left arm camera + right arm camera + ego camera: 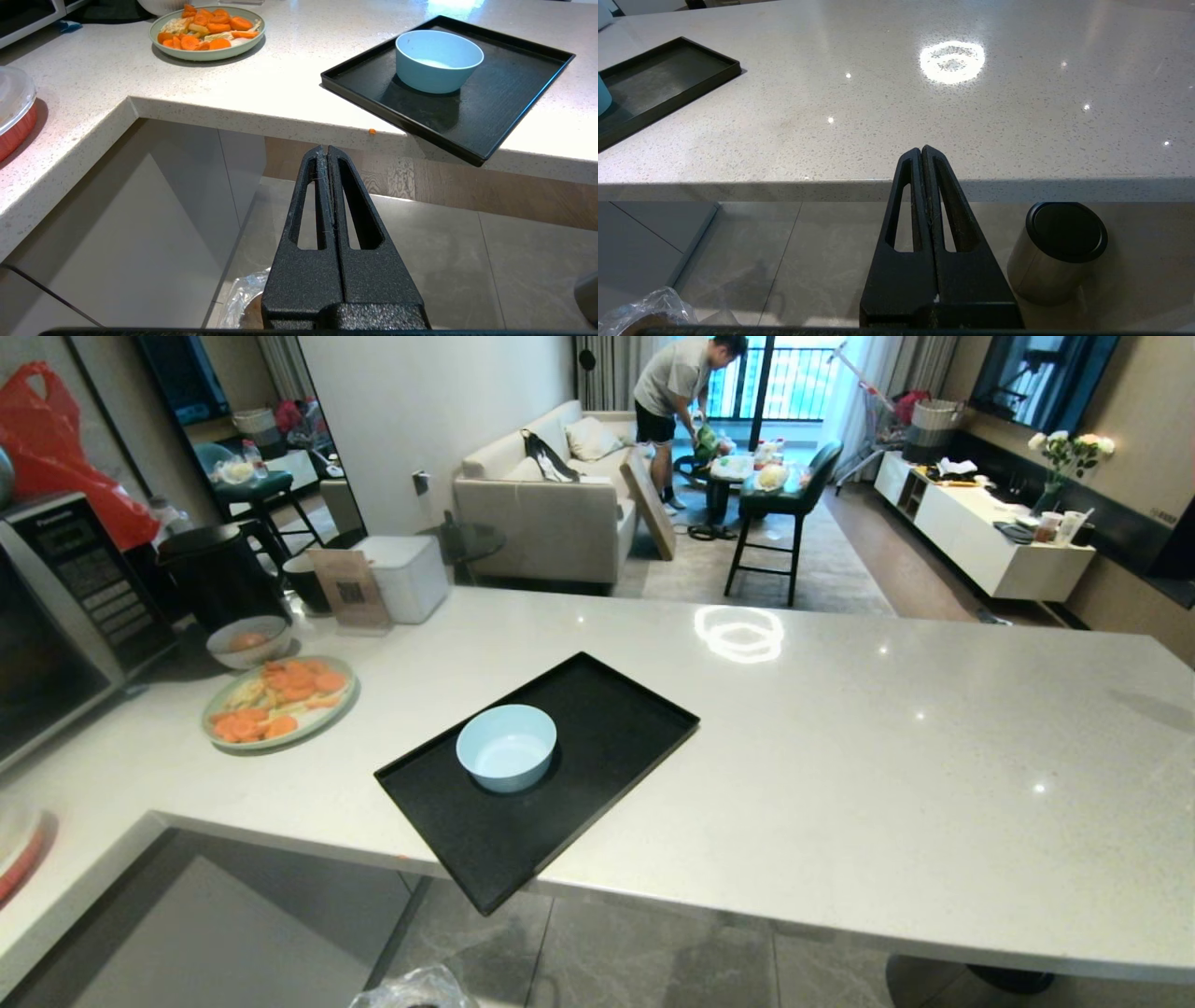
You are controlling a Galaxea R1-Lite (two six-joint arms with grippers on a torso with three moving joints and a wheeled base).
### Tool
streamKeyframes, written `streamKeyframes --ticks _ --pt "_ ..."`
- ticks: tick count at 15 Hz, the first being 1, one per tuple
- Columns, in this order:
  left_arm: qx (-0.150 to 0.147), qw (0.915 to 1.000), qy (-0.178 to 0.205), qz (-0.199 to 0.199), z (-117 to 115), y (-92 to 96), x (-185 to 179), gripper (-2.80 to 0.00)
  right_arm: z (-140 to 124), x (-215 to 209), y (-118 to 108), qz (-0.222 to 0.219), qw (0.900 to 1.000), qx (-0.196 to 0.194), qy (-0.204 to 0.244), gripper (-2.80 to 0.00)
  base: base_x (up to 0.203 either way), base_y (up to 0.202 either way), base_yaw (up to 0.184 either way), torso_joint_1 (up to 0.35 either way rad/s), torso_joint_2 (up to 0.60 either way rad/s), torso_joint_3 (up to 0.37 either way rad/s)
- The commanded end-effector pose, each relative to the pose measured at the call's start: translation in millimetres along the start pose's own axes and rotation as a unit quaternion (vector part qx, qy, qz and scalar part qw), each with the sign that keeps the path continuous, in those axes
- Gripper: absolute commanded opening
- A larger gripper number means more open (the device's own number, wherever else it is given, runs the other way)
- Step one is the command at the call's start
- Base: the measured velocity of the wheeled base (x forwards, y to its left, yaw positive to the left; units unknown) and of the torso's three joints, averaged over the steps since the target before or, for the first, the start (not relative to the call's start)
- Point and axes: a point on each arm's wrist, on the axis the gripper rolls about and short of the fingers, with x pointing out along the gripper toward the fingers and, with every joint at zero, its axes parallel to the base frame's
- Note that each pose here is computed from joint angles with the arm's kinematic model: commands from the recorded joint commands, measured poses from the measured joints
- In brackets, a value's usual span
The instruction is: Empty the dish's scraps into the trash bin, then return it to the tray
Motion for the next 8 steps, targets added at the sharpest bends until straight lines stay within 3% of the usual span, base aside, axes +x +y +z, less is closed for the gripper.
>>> streamKeyframes --ticks 1,8 --pt "0.000 1.0000 0.000 0.000 0.1 0.0 0.1 -2.80 0.0 0.0 0.0 0.000 1.000 0.000 0.000 -2.80 0.000 0.000 0.000 0.000 0.00 0.000" --pt "0.000 1.0000 0.000 0.000 0.1 0.0 0.1 -2.80 0.0 0.0 0.0 0.000 1.000 0.001 0.000 -2.80 0.000 0.000 0.000 0.000 0.00 0.000"
